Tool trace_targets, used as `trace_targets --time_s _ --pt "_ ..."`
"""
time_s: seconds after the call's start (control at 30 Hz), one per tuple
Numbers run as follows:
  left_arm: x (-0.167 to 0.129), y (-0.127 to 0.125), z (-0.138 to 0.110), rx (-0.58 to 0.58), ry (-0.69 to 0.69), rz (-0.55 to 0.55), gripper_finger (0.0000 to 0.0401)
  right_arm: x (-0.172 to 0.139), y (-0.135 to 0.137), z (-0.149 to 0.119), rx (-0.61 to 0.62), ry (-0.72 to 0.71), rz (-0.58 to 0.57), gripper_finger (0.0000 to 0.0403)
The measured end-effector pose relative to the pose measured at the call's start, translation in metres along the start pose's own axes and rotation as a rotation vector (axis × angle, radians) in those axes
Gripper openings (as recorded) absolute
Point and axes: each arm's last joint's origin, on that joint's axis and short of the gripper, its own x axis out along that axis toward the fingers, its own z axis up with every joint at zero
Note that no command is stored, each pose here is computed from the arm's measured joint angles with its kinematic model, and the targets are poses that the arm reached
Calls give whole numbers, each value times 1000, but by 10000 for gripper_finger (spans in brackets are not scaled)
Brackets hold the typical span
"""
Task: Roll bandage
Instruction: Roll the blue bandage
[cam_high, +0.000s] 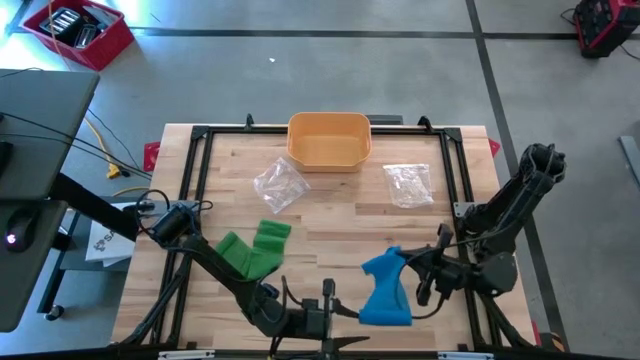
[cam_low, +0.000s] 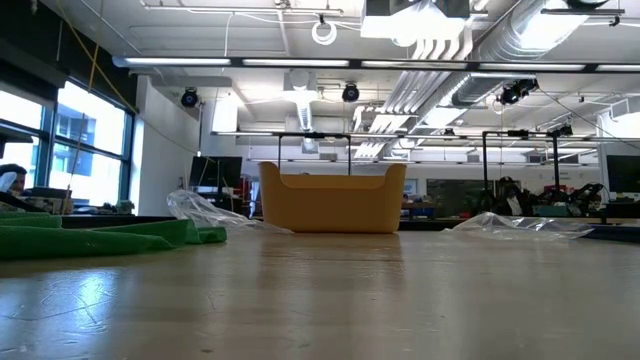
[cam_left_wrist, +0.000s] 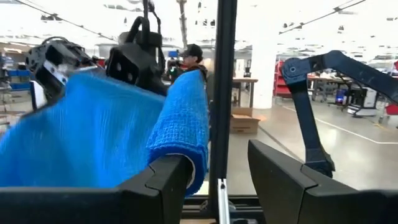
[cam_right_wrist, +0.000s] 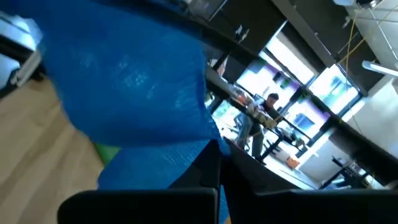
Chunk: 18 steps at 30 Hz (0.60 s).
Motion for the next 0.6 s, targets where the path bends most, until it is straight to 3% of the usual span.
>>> trace_targets --time_s 0.43,0.6 --pt "0 0 -1 3 11 -9 158 -1 -16 18 86 -117 -30 0" --pt "2 4 -6 -26 51 71 158 -1 -17 19 67 -151 -13 0"
